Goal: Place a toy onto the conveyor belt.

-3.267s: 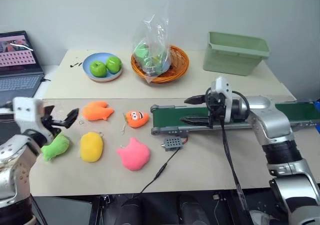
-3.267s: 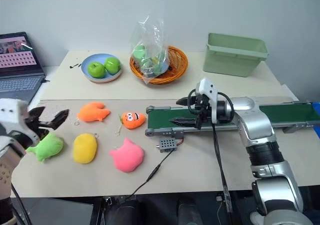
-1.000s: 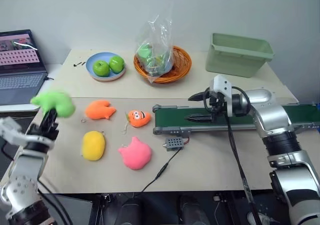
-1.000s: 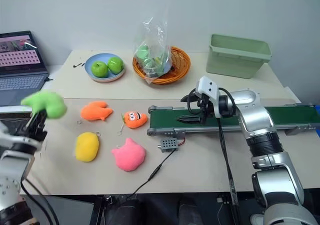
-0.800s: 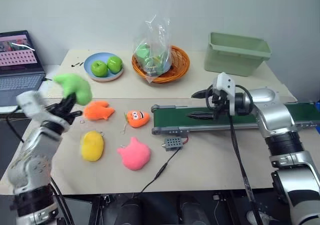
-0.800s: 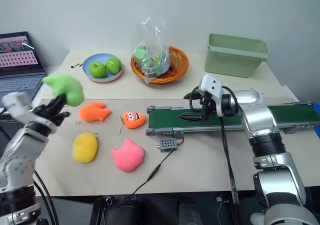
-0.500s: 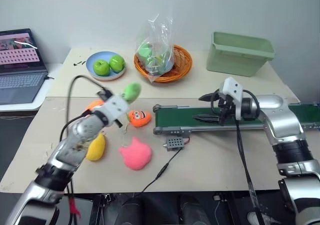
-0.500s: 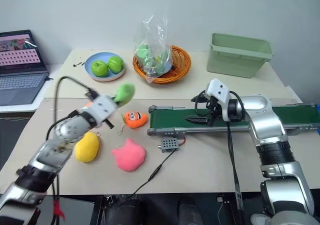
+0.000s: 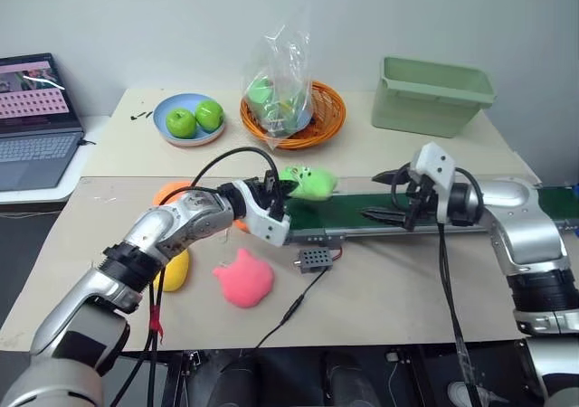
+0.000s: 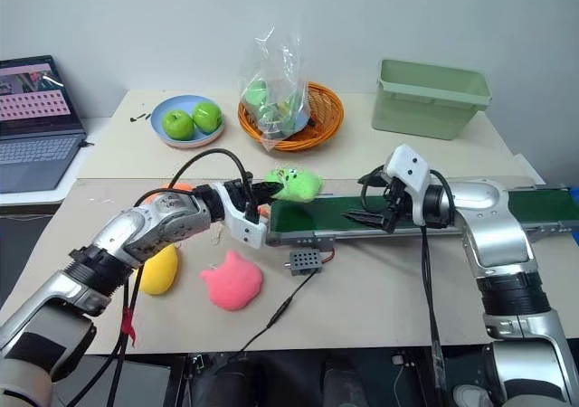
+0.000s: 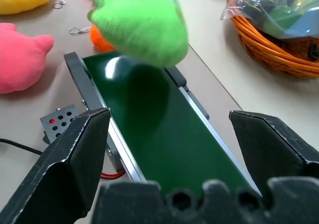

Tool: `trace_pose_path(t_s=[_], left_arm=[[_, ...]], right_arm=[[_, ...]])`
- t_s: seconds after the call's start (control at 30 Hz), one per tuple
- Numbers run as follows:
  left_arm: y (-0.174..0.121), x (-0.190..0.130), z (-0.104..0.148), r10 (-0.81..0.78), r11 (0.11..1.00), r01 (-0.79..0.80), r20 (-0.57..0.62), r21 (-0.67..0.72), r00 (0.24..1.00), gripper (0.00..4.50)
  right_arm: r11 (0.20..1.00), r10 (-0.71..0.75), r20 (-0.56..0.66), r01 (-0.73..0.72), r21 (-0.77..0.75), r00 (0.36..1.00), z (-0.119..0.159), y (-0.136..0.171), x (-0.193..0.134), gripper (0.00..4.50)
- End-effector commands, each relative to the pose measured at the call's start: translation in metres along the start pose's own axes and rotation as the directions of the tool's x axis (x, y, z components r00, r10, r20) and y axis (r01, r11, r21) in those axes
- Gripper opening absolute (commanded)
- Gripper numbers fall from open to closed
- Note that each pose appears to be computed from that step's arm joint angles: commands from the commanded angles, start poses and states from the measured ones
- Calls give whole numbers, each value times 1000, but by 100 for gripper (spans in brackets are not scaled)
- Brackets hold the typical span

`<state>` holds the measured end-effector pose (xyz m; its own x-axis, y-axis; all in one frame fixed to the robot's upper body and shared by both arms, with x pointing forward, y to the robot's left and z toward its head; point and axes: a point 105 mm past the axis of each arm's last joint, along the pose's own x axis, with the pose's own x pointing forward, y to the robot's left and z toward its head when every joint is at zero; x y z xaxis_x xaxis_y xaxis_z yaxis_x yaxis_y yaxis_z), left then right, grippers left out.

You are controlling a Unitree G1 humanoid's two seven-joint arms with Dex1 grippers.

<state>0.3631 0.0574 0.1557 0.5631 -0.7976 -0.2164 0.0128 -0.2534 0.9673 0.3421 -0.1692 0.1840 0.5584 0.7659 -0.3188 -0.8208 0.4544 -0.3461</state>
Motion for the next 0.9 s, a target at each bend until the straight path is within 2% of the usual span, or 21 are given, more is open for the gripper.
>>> trace_pose_path(t_s=[0.03, 0.2, 0.43, 0.5, 0.53, 0.7, 0.83, 0.9], left_arm=[[4, 8, 6, 10, 1000, -12, 56, 29, 998, 38], [-3, 19, 8, -25, 999, 21, 91, 47, 996, 38], [-12, 18, 7, -72, 997, 70, 120, 19, 990, 38], [-14, 17, 6, -78, 997, 78, 123, 5, 989, 93], [-14, 16, 6, -79, 997, 79, 123, -2, 989, 106], [-12, 15, 1, -65, 995, 73, 109, -72, 992, 299], [12, 12, 3, 35, 973, -9, 108, -232, 994, 437], [27, 8, 4, 84, 925, -37, 108, -379, 991, 444]], right_arm=[[999, -42, 42, 43, -26, 998, 14, -5, -12, 450], [998, -63, 54, 64, -28, 997, 17, -6, -13, 450], [997, -66, 70, 67, -22, 995, 24, -8, -15, 450], [998, -56, 46, 57, -33, 997, 21, -9, -15, 450], [998, -51, 39, 52, -35, 998, 19, -9, -16, 450], [998, -42, 36, 44, -47, 998, 22, -13, -16, 450], [998, -37, 31, 38, -54, 999, 22, -15, -15, 450], [998, -34, 30, 36, -57, 999, 22, -16, -15, 450]])
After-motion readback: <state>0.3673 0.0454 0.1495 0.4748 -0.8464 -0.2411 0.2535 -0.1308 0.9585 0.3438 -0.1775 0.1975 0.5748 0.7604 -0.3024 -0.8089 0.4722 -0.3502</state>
